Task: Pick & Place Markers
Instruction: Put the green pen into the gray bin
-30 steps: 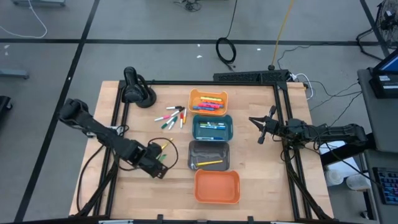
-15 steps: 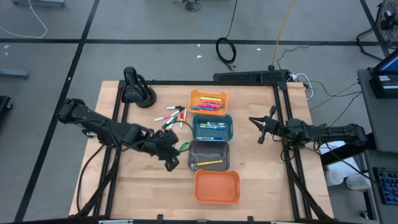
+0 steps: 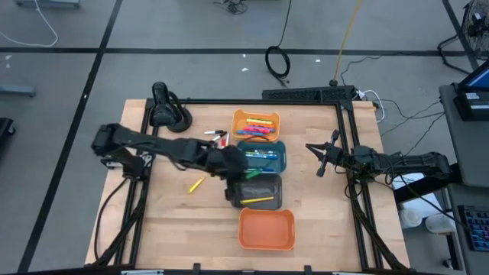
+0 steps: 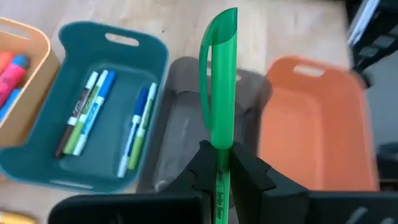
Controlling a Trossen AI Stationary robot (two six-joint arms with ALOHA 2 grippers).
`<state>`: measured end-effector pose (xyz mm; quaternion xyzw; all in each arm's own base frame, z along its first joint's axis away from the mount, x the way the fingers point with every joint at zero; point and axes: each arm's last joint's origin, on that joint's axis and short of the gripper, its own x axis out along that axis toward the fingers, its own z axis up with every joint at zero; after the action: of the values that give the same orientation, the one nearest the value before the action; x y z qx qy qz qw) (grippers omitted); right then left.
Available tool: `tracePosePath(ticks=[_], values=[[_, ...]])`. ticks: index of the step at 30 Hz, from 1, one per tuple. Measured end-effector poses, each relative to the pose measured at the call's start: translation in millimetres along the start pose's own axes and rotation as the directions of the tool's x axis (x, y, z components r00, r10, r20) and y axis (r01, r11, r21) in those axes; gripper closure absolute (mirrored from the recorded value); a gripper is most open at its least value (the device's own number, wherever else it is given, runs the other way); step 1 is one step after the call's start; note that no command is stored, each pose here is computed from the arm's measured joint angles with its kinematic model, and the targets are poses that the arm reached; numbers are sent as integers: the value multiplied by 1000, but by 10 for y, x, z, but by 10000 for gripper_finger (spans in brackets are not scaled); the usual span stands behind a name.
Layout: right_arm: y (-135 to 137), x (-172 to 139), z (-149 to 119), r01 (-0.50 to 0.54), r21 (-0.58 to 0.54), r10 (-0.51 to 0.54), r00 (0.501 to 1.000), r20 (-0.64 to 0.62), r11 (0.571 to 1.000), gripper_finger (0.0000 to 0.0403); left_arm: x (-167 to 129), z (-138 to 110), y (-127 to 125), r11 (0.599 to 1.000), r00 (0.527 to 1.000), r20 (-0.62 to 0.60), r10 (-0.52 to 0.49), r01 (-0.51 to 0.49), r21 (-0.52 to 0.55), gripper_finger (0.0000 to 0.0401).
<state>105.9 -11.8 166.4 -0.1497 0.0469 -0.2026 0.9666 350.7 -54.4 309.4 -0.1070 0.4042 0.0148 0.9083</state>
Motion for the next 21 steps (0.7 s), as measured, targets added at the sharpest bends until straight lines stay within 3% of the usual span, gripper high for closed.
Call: tracePosePath(ticks=[8, 21], values=[[0, 0, 0, 0, 0, 0, 1000, 0, 1000, 392, 584, 67, -4, 994, 983, -181, 39, -20, 108, 377], [0, 0, -1, 0, 0, 0, 1000, 0, 1000, 392, 1229, -164, 97, 991, 945, -324, 39, 4, 132, 372]])
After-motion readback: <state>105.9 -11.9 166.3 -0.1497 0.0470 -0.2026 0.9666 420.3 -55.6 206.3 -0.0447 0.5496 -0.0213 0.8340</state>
